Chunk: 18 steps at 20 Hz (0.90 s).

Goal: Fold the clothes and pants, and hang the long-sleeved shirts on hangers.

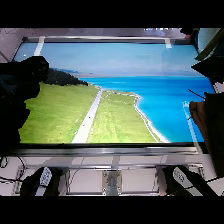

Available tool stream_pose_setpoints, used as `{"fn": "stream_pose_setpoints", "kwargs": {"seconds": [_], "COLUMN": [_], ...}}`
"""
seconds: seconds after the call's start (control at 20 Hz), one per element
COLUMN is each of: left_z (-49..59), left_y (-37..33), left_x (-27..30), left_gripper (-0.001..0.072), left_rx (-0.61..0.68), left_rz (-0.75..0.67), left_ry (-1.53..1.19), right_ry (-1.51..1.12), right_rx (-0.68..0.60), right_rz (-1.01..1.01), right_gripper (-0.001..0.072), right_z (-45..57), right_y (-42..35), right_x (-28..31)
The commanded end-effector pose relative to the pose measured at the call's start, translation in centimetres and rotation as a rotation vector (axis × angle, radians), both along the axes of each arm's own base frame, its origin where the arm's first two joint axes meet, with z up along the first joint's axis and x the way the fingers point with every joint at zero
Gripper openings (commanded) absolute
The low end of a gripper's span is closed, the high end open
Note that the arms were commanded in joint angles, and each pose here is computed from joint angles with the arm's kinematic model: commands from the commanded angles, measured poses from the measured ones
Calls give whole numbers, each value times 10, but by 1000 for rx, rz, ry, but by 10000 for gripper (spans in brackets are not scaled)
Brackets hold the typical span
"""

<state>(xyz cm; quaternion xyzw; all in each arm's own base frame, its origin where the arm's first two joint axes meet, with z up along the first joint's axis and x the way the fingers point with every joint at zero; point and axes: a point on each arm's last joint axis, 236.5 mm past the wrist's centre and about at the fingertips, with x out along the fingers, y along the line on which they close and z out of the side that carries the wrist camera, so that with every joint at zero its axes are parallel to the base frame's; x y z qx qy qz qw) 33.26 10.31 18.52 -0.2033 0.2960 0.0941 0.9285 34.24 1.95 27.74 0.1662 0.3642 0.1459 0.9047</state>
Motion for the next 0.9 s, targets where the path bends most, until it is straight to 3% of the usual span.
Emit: {"fn": "stream_pose_setpoints", "kwargs": {"seconds": [0.0,0.85], "left_z": [0,-3], "left_y": [0,3], "left_x": [0,4], "left_gripper": [705,705], "left_rx": [0,-2], "left_rz": [0,6], "left_ry": [0,1], "right_ry": [-2,-70], "right_rx": [0,1], "right_rz": [1,-40], "right_gripper": [482,483], "right_z": [1,12], "right_y": [1,-6], "right_x": [0,13]}}
